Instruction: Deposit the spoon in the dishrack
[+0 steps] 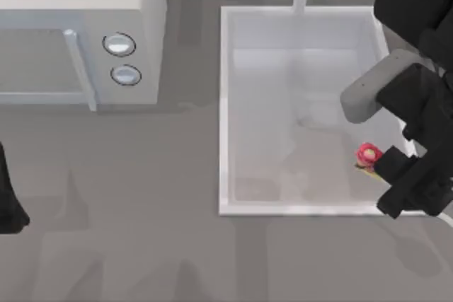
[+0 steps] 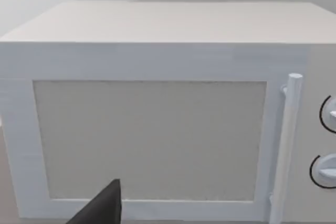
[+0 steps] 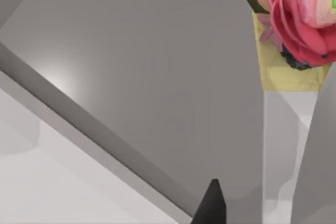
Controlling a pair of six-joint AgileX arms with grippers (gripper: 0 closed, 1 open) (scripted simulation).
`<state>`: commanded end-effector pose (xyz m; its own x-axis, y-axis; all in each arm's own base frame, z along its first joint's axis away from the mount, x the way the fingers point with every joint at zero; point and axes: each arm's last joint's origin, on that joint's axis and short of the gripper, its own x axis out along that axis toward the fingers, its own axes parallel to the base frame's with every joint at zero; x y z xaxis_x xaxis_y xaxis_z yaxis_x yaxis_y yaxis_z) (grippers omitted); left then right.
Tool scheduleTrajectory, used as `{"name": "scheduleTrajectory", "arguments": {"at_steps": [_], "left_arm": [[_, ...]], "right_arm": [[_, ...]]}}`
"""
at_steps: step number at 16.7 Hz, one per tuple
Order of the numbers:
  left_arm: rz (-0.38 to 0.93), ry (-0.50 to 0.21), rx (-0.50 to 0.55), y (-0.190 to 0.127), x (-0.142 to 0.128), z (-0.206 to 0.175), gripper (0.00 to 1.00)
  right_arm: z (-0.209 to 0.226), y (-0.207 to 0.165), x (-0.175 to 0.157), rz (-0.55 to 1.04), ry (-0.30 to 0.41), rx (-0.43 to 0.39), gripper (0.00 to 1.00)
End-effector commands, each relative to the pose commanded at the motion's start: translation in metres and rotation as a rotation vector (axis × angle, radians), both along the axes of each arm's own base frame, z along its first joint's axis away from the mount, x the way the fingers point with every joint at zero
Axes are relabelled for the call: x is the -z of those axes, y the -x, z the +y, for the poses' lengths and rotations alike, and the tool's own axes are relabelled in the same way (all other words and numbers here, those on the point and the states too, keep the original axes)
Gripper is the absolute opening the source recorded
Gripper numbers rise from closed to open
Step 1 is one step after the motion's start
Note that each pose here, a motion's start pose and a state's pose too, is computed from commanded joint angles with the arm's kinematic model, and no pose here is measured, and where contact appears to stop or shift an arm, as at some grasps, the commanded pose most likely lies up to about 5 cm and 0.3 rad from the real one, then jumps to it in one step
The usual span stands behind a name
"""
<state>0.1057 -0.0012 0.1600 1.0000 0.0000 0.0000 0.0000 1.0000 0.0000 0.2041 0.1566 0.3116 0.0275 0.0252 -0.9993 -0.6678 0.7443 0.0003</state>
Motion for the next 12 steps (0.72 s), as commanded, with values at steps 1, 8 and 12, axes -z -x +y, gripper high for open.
{"name": "scheduleTrajectory", "arguments": {"at_steps": [1, 8, 12], "left_arm": [[0.000, 0.000, 0.000, 0.000, 0.000, 0.000, 1.00], [0.000, 0.000, 0.000, 0.000, 0.000, 0.000, 1.00], [0.000, 0.000, 0.000, 0.000, 0.000, 0.000, 1.00]], "right_arm": [[-0.001, 0.001, -0.003, -0.003, -0.003, 0.001, 0.00], [-0.006, -0.004, -0.005, -0.026, -0.043, 0.031, 0.00], [-0.041, -0.027, -0.017, -0.167, -0.230, 0.195, 0.00]]}}
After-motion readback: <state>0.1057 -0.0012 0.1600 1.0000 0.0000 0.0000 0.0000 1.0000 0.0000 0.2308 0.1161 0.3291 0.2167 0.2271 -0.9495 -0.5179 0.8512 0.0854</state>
